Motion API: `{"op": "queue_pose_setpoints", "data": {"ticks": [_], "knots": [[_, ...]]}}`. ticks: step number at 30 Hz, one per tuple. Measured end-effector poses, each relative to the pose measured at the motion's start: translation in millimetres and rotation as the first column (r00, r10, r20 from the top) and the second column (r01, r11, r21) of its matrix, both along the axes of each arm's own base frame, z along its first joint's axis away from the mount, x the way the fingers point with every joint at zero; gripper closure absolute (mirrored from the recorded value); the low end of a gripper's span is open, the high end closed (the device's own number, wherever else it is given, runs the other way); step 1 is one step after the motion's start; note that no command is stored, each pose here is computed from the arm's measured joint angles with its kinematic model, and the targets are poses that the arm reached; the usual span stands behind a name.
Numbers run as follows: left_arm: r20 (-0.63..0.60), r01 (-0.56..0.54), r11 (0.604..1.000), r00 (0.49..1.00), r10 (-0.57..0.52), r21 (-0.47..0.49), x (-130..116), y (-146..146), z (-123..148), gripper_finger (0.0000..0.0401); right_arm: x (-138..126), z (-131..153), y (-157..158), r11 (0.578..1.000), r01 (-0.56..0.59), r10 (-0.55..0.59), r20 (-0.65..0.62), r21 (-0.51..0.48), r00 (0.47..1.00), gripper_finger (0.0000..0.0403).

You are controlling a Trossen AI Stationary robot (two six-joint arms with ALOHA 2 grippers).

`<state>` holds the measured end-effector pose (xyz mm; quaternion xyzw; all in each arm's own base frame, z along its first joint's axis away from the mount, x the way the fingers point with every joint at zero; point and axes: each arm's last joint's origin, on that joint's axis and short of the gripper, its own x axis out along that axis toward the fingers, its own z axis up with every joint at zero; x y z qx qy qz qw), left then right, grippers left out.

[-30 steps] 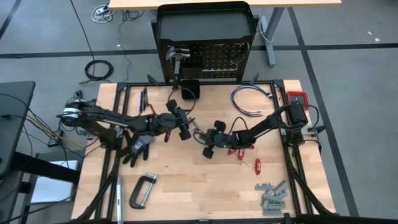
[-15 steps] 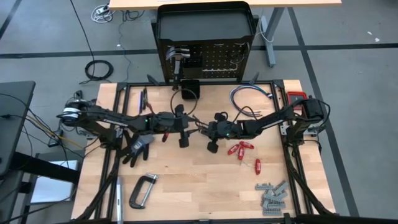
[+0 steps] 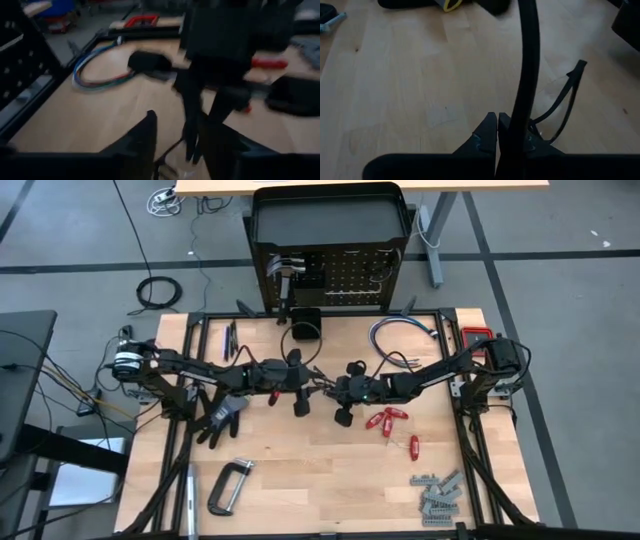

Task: Hang tools onto peg board
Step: Hang the safety goggles on the peg board

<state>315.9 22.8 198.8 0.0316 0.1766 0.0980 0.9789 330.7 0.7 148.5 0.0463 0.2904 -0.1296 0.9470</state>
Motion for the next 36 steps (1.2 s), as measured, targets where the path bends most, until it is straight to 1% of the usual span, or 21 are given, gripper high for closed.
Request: {"op": "queue_pose_setpoints", "data": {"ticks": [3, 6, 8, 10, 14, 16, 18, 20, 23, 25, 27, 30, 32, 33, 36], "knots": [[-0.007, -0.013, 1.0, 1.0, 0.013, 0.008, 0, 1, -1, 0.0321, 0, 0, 0, 1.0, 0.002, -0.002, 0.005, -0.002, 1.0, 0.0382], [0.003, 0.01, 1.0, 1.0, -0.01, 0.0, 0, 0, 0, 0.0372, 0, 0, 0, 1.0, 0.0, 0.0, 0.003, -0.006, 1.0, 0.0384], [0.003, 0.029, 1.0, 1.0, -0.029, -0.006, 0, -1, 0, 0.0392, 0, 0, 0, 1.0, 0.0, 0.0, 0.0, -0.007, 1.0, 0.0383], [0.005, 0.044, 0.999, 0.999, -0.044, -0.012, 0, -1, 0, 0.039, 0, 0, 0, 1.0, 0.002, -0.002, 0.001, -0.006, 1.0, 0.0379], [-0.002, 0.057, 0.998, 0.998, -0.056, 0.011, 0, -2, 0, 0.0369, 0, 0, -2, 1.0, 0.007, -0.007, -0.001, -0.004, 1.0, 0.0381], [-0.007, 0.064, 0.998, 0.998, -0.064, 0.003, 0, -2, -1, 0.0357, 0, 0, -2, 1.0, 0.006, -0.006, -0.003, -0.004, 1.0, 0.0384], [0.005, 0.046, 0.998, 0.999, -0.045, -0.053, 0, 0, -1, 0.0343, 0, 0, -2, 1.0, 0.007, -0.007, -0.002, -0.003, 1.0, 0.0384], [0.018, 0.022, 0.987, 1.0, -0.019, -0.158, -1, 7, -1, 0.0328, 0, 0, -2, 1.0, 0.007, -0.007, -0.002, -0.004, 1.0, 0.0384], [0.035, 0.084, 0.949, 0.996, -0.076, -0.303, -2, 18, -1, 0.0309, 0, 0, -2, 1.0, 0.008, -0.008, -0.002, -0.004, 1.0, 0.038], [0.067, 0.126, 0.918, 0.992, -0.109, -0.376, -2, 21, 1, 0.0299, 0, 0, -2, 1.0, 0.008, -0.008, -0.002, -0.004, 1.0, 0.038], [0.075, 0.1, 0.884, 0.994, -0.073, -0.458, -3, 26, 1, 0.0293, 0, 0, -2, 1.0, 0.006, -0.006, -0.003, -0.008, 1.0, 0.0384], [0.071, 0.063, 0.812, 0.997, -0.026, -0.581, -5, 36, 1, 0.029, 0, 0, -2, 1.0, 0.006, -0.006, -0.004, -0.009, 1.0, 0.0384], [0.064, 0.038, 0.769, 0.998, 0.003, -0.638, -5, 39, -1, 0.029, 0, 0, -2, 1.0, 0.009, -0.009, -0.004, -0.011, 1.0, 0.0384], [0.059, 0.031, 0.755, 0.998, 0.01, -0.655, -5, 40, -1, 0.0291, 0, 0, -2, 1.0, 0.015, -0.015, -0.005, -0.017, 1.0, 0.0384], [0.06, 0.023, 0.73, 0.998, 0.024, -0.683, -6, 43, -1, 0.0296, 0, 0, -3, 0.999, 0.03, -0.03, -0.004, -0.028, 1.0, 0.038]]}}
